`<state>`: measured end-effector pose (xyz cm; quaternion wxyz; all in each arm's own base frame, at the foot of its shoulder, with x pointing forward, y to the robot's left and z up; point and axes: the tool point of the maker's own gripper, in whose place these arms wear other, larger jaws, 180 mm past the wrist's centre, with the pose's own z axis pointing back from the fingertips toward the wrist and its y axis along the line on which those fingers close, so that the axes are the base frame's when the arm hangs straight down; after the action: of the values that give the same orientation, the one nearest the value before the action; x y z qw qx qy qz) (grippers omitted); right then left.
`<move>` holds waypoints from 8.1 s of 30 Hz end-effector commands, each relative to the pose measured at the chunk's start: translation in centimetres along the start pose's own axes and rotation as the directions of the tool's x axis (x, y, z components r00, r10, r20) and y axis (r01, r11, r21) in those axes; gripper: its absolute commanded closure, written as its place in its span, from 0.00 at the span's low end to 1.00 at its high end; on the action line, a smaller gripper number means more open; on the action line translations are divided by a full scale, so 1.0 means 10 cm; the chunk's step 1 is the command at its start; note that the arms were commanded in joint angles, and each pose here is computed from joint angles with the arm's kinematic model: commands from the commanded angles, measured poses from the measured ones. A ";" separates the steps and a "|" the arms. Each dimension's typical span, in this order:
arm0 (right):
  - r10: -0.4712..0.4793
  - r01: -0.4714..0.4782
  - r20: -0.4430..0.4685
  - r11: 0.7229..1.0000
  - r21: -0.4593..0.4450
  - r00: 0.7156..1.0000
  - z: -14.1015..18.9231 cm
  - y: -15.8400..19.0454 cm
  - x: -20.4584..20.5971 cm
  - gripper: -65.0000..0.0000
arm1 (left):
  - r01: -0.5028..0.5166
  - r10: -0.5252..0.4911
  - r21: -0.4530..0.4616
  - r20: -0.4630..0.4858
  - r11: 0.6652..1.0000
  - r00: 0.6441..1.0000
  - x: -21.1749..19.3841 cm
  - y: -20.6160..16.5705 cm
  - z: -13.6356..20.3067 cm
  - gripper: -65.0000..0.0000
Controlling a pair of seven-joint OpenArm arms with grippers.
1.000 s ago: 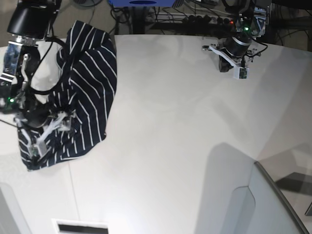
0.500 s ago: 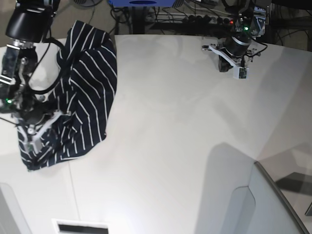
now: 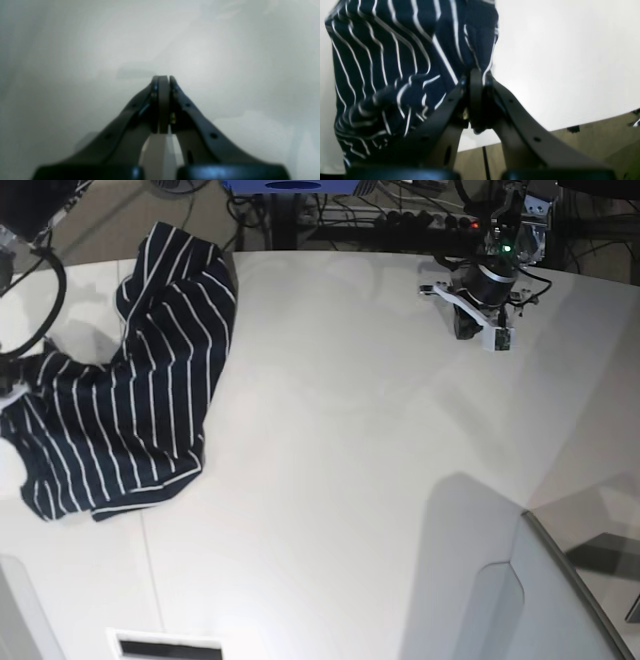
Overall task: Layout the t-shirt on the table in an organized manner, then fold the t-shirt properly
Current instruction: 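Drag the grasped shirt fabric with the right gripper and release, then grasp the shirt with both grippers and pull it apart, then regrasp the shirt edges with both grippers near the collar, then lift the shirt high with both grippers and shake it out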
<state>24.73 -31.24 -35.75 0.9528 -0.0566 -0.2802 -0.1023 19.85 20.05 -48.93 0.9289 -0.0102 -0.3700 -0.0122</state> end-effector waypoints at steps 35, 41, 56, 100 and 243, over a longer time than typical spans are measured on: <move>-0.084 0.078 -0.120 0.995 -0.057 0.989 -0.11 -0.38 -0.70 0.99 | 0.450 -0.360 -0.687 0.284 0.570 0.889 0.31 -3.91 0.22 1.00; -0.026 0.023 -0.156 1.000 -0.022 0.987 -0.13 -0.24 -0.81 0.99 | 0.503 -0.473 -0.615 0.229 0.608 0.851 0.15 -3.49 -0.26 1.00; 0.308 -0.223 -0.136 0.874 0.432 0.942 -0.21 1.94 -0.98 0.99 | 0.681 -0.627 -0.331 0.267 0.653 0.732 1.21 -2.15 -1.06 1.00; -0.105 0.124 -0.109 0.976 0.179 0.988 -0.01 0.45 -1.45 0.36 | 0.297 -0.306 -0.600 0.090 0.743 0.948 0.78 -2.77 0.57 0.51; 0.296 -0.499 0.662 0.856 0.136 0.688 1.31 0.92 2.45 0.99 | 0.319 -0.061 -0.192 0.767 0.928 0.639 4.38 -1.83 0.96 1.00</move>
<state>40.02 -22.95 -13.62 0.8122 0.0246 -0.5533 0.1832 44.07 0.60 -14.18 0.6983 -0.1331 -0.6812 -0.1751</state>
